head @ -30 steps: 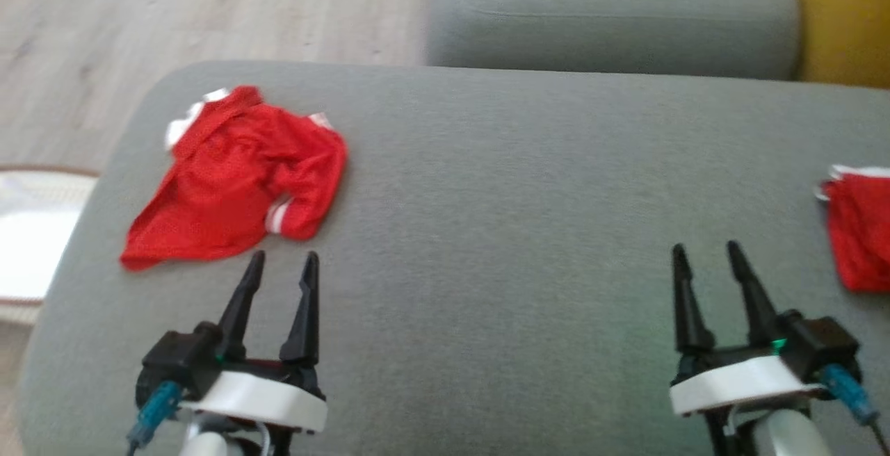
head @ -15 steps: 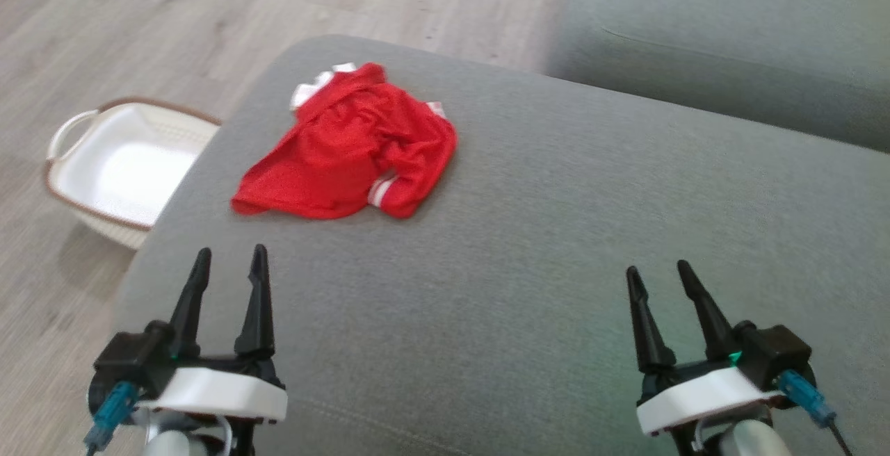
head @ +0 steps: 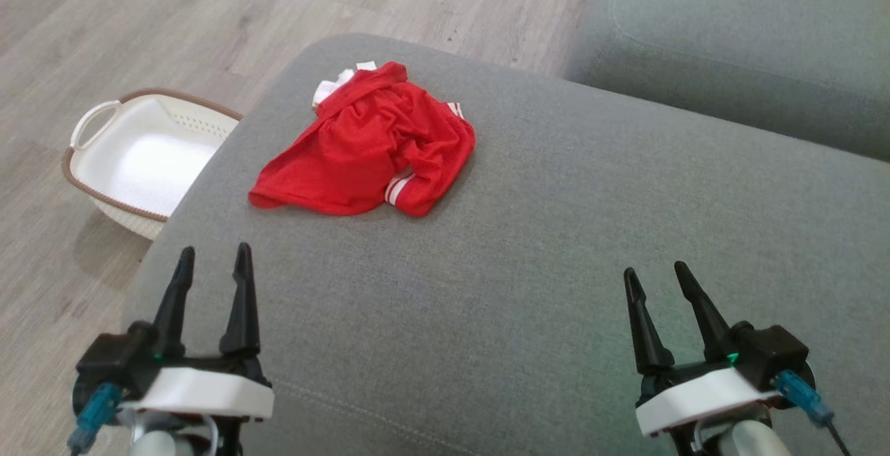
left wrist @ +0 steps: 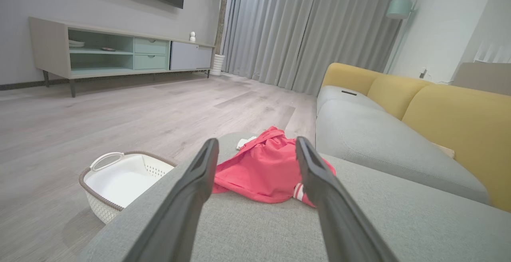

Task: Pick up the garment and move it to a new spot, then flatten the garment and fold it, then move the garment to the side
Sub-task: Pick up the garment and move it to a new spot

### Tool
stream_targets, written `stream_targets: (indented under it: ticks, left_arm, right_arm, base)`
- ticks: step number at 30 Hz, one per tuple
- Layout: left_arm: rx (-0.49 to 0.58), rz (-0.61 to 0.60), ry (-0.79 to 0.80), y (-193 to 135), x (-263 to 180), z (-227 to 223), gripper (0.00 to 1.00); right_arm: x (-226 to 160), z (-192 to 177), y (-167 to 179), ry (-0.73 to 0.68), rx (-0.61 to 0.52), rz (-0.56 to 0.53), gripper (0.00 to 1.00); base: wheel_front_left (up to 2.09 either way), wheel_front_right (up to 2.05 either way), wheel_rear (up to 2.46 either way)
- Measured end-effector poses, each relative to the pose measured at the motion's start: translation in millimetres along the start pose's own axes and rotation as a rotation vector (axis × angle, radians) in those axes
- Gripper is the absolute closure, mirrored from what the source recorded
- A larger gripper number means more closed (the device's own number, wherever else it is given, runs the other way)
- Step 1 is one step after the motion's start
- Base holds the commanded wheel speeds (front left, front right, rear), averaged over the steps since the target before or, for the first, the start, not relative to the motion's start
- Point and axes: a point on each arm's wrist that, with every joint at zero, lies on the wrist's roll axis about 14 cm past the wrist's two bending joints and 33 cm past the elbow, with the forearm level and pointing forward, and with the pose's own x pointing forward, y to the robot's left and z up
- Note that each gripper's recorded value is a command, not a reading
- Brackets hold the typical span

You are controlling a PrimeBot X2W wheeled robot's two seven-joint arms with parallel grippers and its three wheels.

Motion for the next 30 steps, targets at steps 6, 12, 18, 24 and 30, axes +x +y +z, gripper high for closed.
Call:
stream_targets:
  ticks: [6, 12, 18, 24, 30]
  left_arm:
    - [0.022, 0.015, 0.002, 6, 19, 1, 0.0]
    - [0.094, -0.003, 0.039, 7, 54, -10, 0.0]
    - [0.296, -0.068, 0.23, 25, 117, -58, 0.0]
    - [0.368, -0.142, 0.504, 14, 159, -121, 0.0]
    - [0.466, -0.165, 0.835, 29, 163, -191, 0.0]
  right_arm:
    - [1, -13, -11, 0.03, -0.005, -0.019, 0.0]
    - [12, -14, -29, 0.023, -0.025, -0.049, 0.0]
    - [40, -5, -66, -0.004, -0.076, -0.106, 0.0]
    - [44, -16, -99, 0.038, -0.103, -0.162, 0.0]
    - [39, -33, -128, 0.082, -0.096, -0.222, 0.0]
  base:
    - [0.0, 0.0, 0.0]
    - [0.0, 0.0, 0.0]
    - [0.0, 0.0, 0.0]
    - [0.0, 0.0, 0.0]
    - [0.0, 0.0, 0.0]
